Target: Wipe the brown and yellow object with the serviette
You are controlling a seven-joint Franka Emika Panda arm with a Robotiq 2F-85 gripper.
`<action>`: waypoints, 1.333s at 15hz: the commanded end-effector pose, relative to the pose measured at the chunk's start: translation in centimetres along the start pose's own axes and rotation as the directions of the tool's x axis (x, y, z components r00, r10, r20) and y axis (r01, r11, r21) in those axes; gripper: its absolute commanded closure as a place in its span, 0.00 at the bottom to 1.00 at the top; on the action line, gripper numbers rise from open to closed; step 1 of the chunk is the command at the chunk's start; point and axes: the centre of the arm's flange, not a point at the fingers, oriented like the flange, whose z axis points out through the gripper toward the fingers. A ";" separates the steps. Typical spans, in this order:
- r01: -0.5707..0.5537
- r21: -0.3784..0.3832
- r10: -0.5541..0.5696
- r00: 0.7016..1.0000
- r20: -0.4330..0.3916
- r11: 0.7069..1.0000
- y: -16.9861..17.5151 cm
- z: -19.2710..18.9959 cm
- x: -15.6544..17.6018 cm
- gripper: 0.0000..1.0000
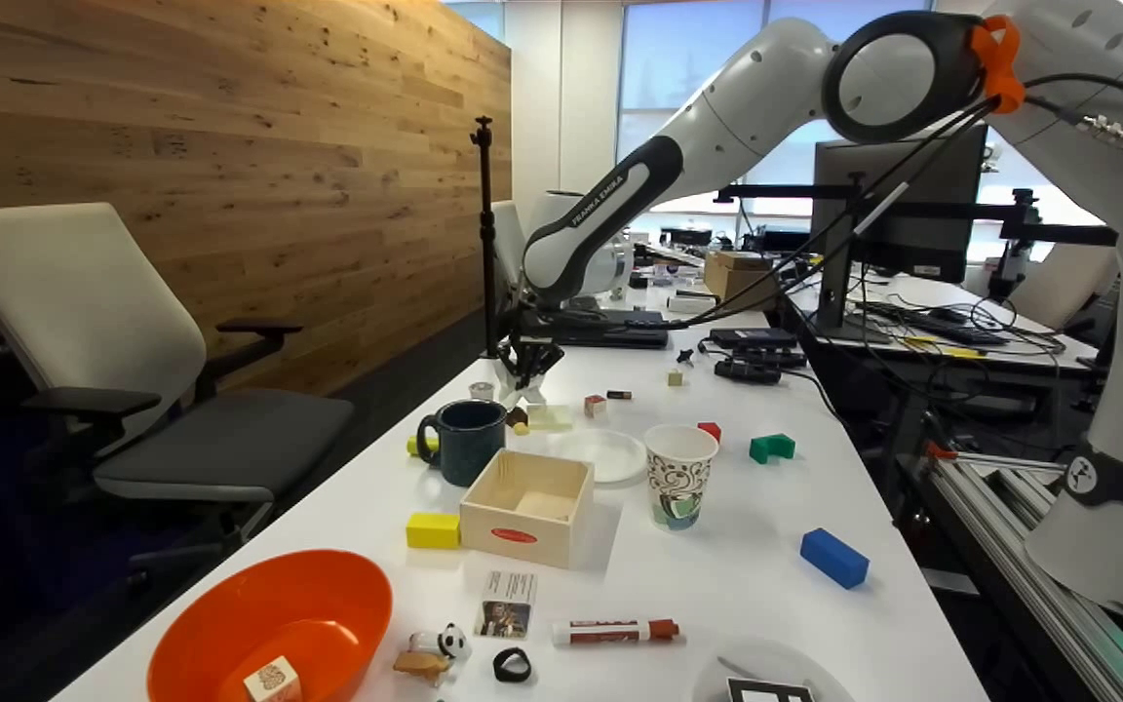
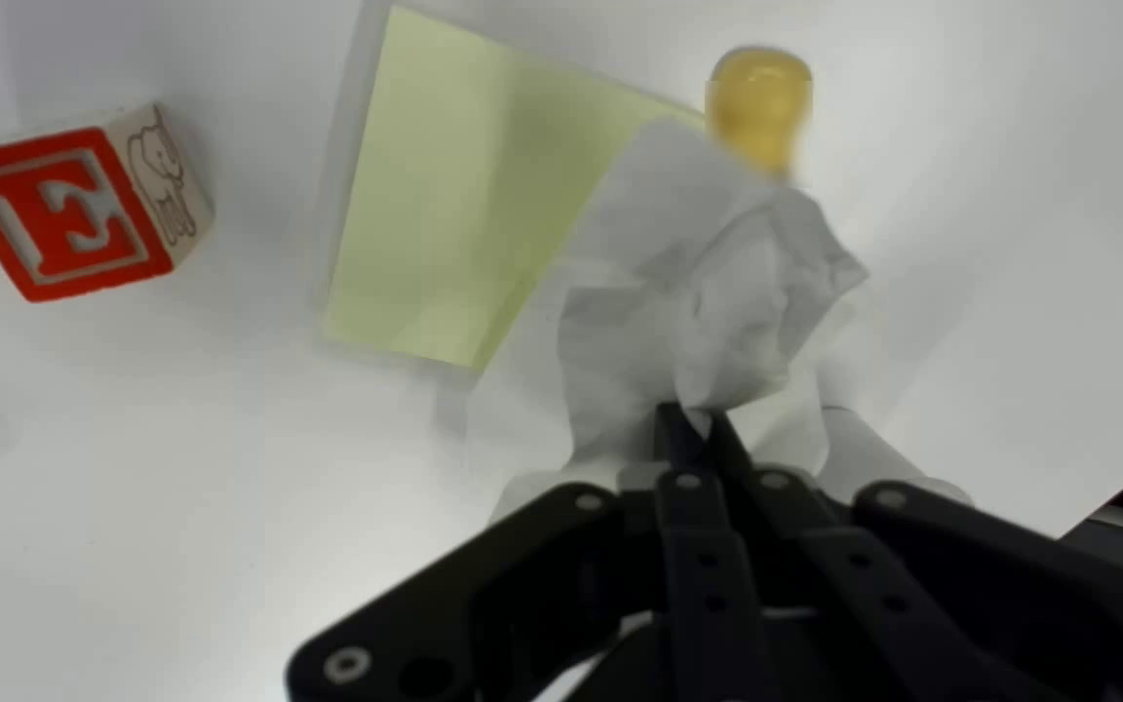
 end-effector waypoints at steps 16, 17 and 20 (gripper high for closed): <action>-0.041 0.035 0.040 0.999 0.036 0.999 -1.7 0.3 -0.2 0.99; -0.043 0.035 0.042 0.999 0.035 0.998 -1.7 0.3 0.0 0.99; -0.062 0.038 0.060 0.997 0.051 0.997 -1.5 0.4 0.3 0.99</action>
